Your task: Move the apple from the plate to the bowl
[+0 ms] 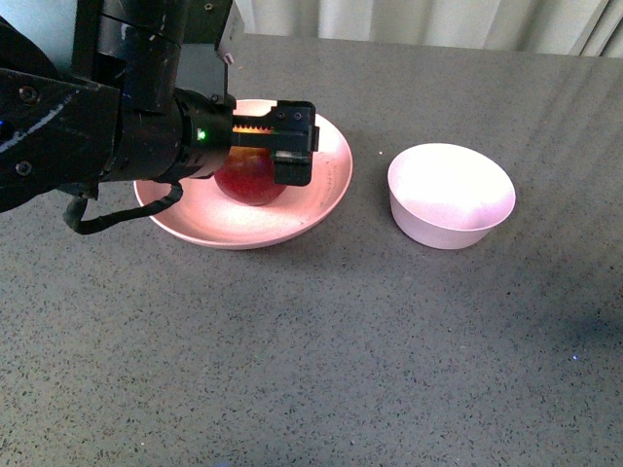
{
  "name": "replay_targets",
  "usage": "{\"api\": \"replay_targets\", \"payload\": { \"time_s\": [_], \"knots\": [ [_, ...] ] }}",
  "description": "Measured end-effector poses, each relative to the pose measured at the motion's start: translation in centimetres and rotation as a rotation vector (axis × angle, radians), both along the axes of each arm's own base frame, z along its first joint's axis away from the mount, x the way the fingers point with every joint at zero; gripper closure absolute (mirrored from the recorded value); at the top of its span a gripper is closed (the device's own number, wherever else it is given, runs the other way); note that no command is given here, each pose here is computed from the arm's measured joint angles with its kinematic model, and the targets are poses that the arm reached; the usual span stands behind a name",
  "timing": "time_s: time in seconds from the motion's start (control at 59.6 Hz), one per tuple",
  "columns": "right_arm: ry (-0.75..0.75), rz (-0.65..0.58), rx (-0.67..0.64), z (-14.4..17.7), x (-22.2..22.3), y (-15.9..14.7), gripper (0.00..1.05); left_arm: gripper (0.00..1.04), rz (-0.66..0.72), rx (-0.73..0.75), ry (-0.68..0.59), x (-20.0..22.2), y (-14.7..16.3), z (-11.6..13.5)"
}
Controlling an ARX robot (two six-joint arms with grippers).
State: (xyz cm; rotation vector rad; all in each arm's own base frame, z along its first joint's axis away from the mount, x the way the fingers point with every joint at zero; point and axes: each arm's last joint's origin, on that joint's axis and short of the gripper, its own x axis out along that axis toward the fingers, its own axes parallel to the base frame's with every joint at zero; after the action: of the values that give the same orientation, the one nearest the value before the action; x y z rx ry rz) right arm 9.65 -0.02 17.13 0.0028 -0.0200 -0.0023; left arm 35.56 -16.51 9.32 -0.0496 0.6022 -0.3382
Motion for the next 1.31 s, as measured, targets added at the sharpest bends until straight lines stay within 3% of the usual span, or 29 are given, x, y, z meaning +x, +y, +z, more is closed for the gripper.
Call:
{"api": "replay_targets", "payload": {
  "time_s": [0.319,0.486,0.738,1.04,1.308],
  "knots": [
    [0.0,0.0,0.0,0.0,0.0,0.0,0.09,0.09,0.015,0.028,0.019,0.4,-0.1,-0.8],
    [0.0,0.0,0.0,0.0,0.0,0.0,0.09,0.29,0.015,0.035,0.025,0.4,-0.4,-0.7],
    [0.0,0.0,0.0,0.0,0.0,0.0,0.09,0.34,-0.007,0.042,0.025,0.1,-1.1,-0.4],
    [0.001,0.0,0.0,0.0,0.0,0.0,0.09,0.34,-0.155,-0.023,-0.094,-1.1,-6.2,5.3],
    [0.001,0.0,0.0,0.0,0.0,0.0,0.09,0.34,-0.27,-0.047,-0.122,-2.7,-10.4,7.0]
  ]
}}
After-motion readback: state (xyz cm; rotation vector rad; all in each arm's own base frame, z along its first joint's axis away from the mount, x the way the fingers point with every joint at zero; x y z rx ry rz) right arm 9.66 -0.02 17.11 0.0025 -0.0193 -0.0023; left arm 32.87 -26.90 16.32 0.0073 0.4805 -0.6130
